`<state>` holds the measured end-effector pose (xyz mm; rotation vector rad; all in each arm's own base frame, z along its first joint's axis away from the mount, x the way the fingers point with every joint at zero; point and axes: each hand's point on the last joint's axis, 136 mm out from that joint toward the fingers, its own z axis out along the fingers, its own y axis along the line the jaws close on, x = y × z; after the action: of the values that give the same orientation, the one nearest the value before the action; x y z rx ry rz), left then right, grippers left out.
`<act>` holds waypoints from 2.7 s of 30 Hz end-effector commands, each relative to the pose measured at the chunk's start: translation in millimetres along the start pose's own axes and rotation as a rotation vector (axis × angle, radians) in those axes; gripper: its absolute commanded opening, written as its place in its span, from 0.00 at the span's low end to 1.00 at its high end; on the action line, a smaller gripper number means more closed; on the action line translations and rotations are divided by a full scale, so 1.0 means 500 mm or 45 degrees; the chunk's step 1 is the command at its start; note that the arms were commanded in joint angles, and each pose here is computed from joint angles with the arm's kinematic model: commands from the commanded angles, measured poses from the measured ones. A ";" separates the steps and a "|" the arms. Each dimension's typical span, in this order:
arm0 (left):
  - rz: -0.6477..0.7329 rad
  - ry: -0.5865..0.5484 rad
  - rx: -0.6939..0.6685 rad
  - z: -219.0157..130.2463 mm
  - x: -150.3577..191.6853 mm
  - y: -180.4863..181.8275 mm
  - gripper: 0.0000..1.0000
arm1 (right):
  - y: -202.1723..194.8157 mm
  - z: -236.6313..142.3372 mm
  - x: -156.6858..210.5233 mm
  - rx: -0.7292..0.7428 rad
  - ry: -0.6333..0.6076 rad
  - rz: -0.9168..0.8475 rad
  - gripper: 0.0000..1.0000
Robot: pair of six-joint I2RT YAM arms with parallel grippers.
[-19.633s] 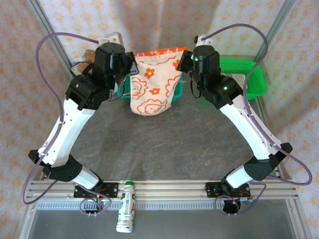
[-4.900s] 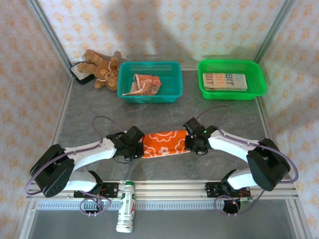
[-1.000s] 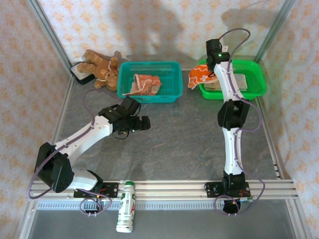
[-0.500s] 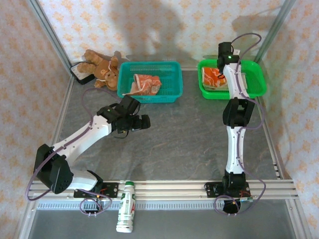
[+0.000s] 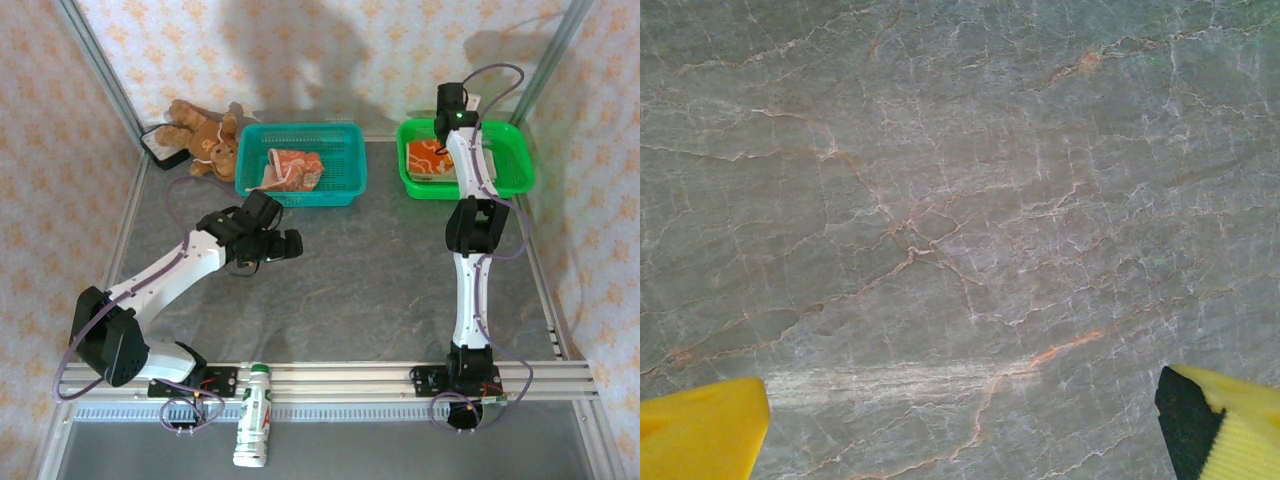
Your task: Fold and stack the towels
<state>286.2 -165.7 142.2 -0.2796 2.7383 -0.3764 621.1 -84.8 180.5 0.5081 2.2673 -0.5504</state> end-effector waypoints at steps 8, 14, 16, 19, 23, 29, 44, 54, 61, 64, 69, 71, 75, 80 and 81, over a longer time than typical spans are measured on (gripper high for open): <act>-0.025 0.006 -0.005 -0.014 -0.009 -0.004 1.00 | 0.019 0.028 -0.033 -0.051 -0.089 0.032 0.03; -0.032 -0.002 -0.020 -0.022 -0.007 0.004 1.00 | 0.008 0.028 -0.032 -0.016 -0.084 0.045 0.62; -0.032 -0.010 -0.021 -0.024 -0.009 0.004 1.00 | 0.001 0.016 -0.040 -0.018 -0.090 0.061 0.68; -0.029 -0.020 -0.021 -0.026 -0.012 0.004 1.00 | -0.008 -0.007 -0.054 -0.034 -0.099 0.085 0.71; -0.019 -0.031 -0.023 -0.028 -0.015 0.005 1.00 | -0.030 -0.039 -0.066 -0.022 -0.107 0.108 0.96; 0.003 -0.067 -0.017 -0.039 -0.021 0.006 1.00 | -0.040 -0.089 -0.062 -0.091 -0.071 0.159 0.99; 0.091 -0.384 -0.160 -0.105 -0.207 0.031 1.00 | 0.028 -0.326 -0.014 -0.540 0.024 0.164 0.99; 0.098 -0.427 -0.261 -0.018 -0.393 0.033 0.90 | 0.033 -0.497 0.080 -0.808 0.076 0.213 0.99; 0.184 -0.332 -0.311 0.120 -0.469 0.016 0.90 | -0.020 -0.533 0.156 -0.801 0.099 0.260 0.99; 0.215 -0.275 -0.228 0.170 -0.479 -0.015 0.95 | -0.028 -0.539 0.185 -0.814 0.125 0.258 0.99; 0.208 -0.165 -0.138 0.261 -0.461 -0.038 1.00 | -0.054 -0.532 0.214 -0.745 0.147 0.267 0.99; 0.215 -0.136 -0.153 0.290 -0.455 -0.035 0.99 | -0.055 -0.536 0.218 -0.757 0.153 0.274 0.99; 0.222 -0.078 -0.210 0.332 -0.446 -0.015 0.65 | -0.055 -0.542 0.224 -0.771 0.173 0.290 0.99; 0.222 -0.135 -0.200 0.279 -0.471 -0.030 0.00 | -0.052 -0.545 0.234 -0.786 0.195 0.306 0.99; 0.220 -0.168 -0.178 0.251 -0.482 -0.042 0.00 | -0.049 -0.546 0.235 -0.801 0.194 0.312 0.99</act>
<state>555.3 -154.0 57.9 -0.1142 2.7150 -0.0908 386.2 59.5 268.0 0.4816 2.3338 0.2987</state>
